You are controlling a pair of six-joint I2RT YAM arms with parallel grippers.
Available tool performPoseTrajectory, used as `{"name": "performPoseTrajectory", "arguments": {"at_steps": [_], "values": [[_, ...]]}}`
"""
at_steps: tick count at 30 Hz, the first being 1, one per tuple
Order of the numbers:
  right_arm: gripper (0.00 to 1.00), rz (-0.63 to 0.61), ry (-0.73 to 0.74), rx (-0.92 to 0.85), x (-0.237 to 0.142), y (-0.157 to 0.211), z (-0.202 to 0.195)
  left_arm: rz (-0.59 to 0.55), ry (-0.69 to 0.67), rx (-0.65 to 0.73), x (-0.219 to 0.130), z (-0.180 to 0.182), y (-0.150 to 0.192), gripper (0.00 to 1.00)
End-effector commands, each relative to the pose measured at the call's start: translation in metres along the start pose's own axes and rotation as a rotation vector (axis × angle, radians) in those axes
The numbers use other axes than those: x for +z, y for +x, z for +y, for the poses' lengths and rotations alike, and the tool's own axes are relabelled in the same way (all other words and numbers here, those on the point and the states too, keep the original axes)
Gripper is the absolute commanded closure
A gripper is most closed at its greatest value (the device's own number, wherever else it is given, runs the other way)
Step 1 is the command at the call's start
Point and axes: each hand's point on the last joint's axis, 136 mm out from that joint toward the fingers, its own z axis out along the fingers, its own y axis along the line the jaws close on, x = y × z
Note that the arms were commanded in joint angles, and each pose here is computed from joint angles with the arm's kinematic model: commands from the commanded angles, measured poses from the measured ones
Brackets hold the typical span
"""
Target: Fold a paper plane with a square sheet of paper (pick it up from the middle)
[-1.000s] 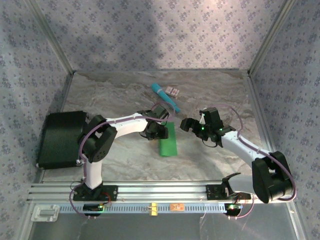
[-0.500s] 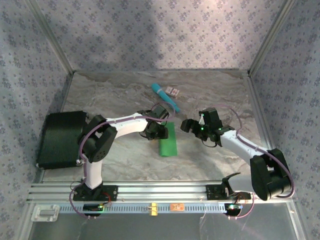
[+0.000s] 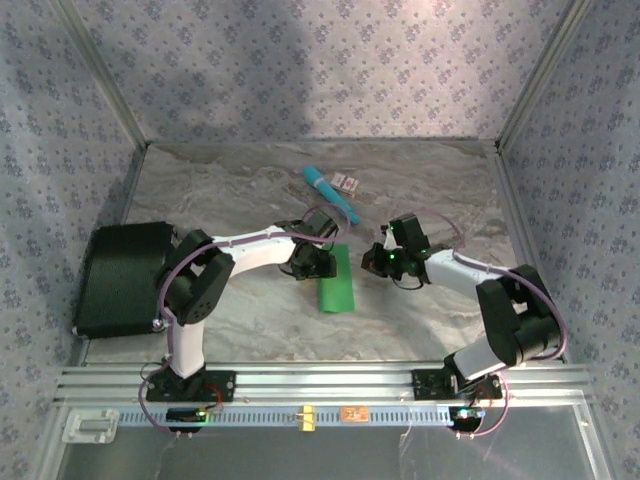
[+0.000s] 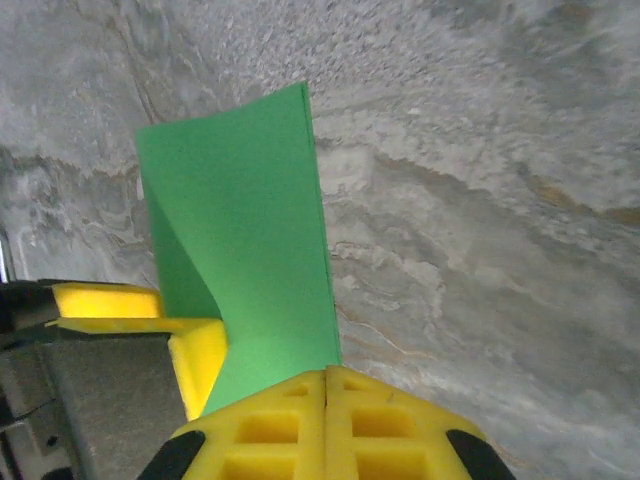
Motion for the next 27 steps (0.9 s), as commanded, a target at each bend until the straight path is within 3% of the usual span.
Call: {"name": "performPoseTrajectory", "arguments": {"at_steps": [1,21,27], "values": [[1.0,0.021,-0.027,-0.028,0.008,-0.003,0.012,0.025,-0.094,0.009,0.031,0.027,0.009,0.47],[1.0,0.146,-0.043,-0.067,0.055,0.013,0.026,0.025,-0.09,0.005,0.032,0.027,0.009,0.46],[1.0,0.219,0.074,-0.057,0.06,0.038,-0.013,0.03,-0.091,0.009,0.032,0.027,0.009,0.47]]}}
